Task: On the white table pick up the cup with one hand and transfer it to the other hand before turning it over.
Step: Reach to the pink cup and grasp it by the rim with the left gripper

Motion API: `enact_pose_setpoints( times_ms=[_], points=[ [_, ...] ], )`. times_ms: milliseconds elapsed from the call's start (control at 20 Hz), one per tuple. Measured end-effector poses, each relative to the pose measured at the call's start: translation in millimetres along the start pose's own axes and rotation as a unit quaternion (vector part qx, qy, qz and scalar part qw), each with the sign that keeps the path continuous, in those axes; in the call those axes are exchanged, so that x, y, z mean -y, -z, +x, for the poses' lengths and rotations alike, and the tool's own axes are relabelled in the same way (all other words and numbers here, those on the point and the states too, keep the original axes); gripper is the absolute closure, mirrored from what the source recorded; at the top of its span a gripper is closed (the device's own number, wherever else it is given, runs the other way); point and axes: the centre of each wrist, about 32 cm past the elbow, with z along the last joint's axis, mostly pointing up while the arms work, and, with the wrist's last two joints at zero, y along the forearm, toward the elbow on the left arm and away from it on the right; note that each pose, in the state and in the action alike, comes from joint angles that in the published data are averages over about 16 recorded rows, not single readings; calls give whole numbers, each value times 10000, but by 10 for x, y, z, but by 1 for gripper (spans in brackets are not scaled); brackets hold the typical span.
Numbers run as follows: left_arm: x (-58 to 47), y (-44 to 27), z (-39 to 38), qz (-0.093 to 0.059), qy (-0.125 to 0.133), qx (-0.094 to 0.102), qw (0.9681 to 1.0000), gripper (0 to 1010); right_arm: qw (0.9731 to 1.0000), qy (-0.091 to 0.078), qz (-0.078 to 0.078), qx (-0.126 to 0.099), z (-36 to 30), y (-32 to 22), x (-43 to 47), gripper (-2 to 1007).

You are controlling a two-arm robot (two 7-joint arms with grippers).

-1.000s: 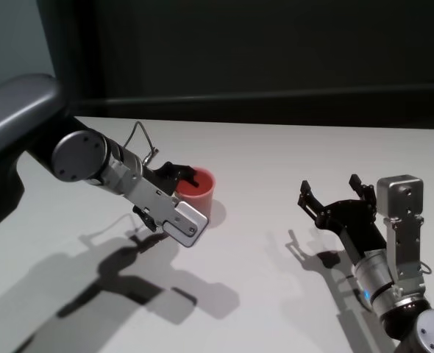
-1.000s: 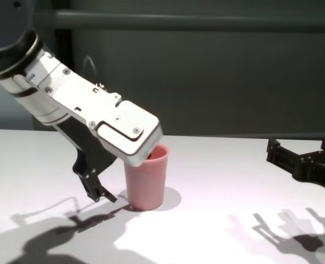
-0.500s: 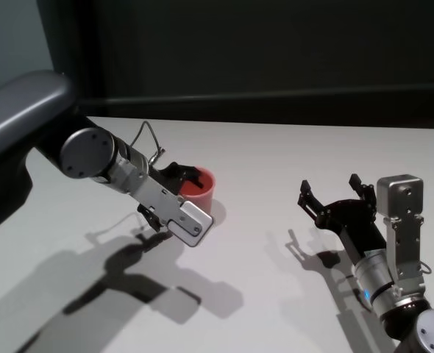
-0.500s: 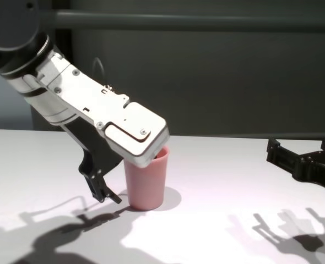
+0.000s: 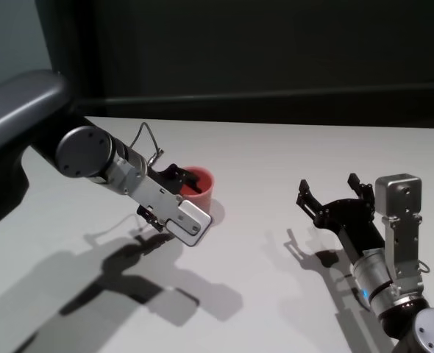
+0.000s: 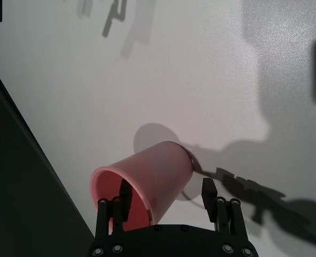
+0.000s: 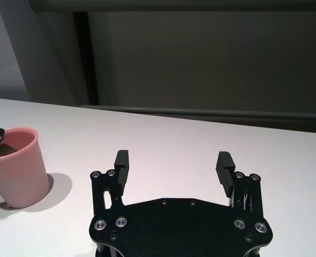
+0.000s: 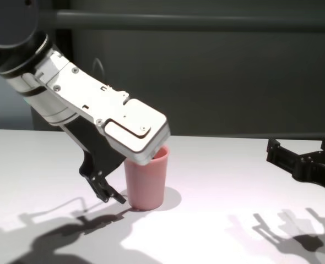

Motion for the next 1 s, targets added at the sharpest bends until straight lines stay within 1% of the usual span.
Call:
enact_pose_setpoints(
  times_ms=[250, 700, 1000],
  points=[
    [0, 15, -15, -101, 8, -42, 9999, 279, 10000, 0, 0, 0, 0, 0, 0, 3],
    [14, 48, -45, -280, 22, -140, 9995, 596, 10000, 0, 0, 0, 0, 0, 0, 3],
    [26, 63, -64, -352, 43, -186, 9992, 796, 10000, 0, 0, 0, 0, 0, 0, 3]
  ],
)
